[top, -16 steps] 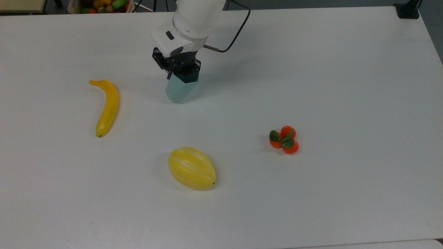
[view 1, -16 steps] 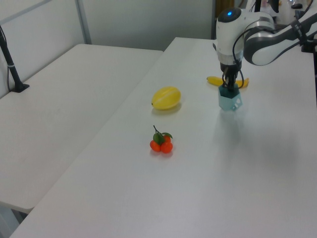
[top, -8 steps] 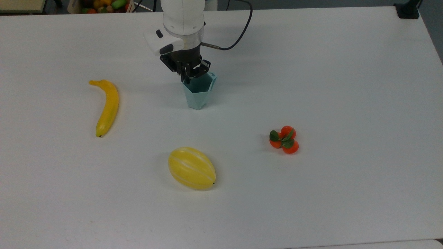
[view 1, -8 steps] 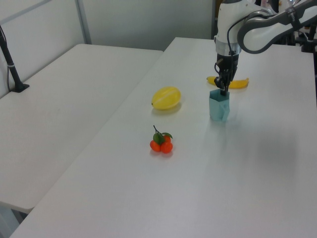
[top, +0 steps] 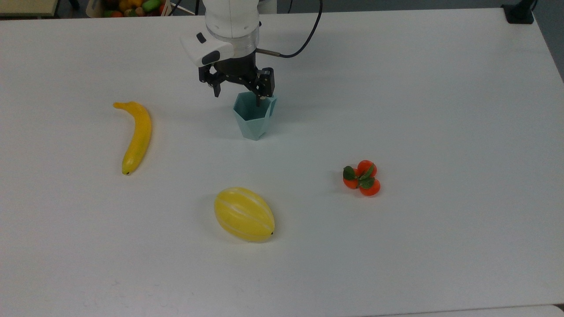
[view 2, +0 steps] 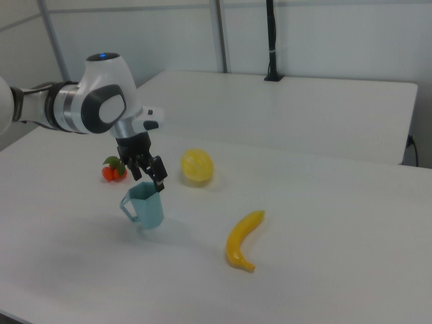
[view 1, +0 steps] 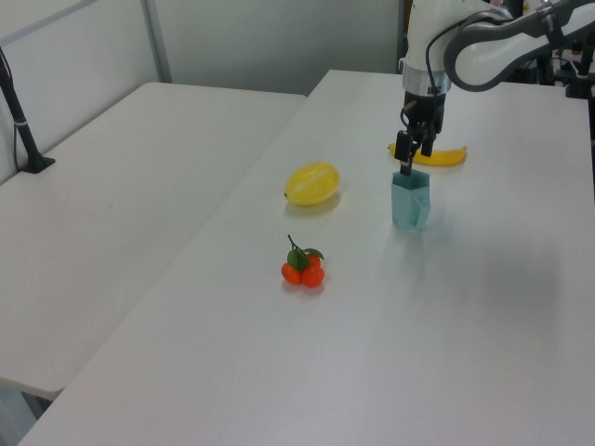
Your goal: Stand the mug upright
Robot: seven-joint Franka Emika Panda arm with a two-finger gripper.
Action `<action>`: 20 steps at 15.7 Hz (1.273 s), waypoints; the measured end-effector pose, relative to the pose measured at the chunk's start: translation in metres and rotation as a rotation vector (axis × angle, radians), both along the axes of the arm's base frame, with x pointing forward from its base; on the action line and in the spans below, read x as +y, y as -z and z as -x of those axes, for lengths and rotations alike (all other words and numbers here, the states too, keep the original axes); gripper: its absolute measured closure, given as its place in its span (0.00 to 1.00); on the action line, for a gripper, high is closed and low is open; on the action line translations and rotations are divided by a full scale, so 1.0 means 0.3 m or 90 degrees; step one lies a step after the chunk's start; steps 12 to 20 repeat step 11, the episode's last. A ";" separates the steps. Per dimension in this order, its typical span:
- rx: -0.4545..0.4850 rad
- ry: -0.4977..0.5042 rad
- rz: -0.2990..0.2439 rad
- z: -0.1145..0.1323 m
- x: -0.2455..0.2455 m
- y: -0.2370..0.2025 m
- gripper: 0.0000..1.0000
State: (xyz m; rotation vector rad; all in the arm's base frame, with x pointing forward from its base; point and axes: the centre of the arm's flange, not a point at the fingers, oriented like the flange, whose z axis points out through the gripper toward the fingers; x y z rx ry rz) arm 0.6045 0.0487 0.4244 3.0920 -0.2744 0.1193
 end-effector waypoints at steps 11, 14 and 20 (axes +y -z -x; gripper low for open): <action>-0.005 0.042 -0.011 0.165 -0.283 -0.481 0.00; -0.005 0.042 -0.011 0.165 -0.283 -0.481 0.00; -0.005 0.042 -0.011 0.165 -0.283 -0.481 0.00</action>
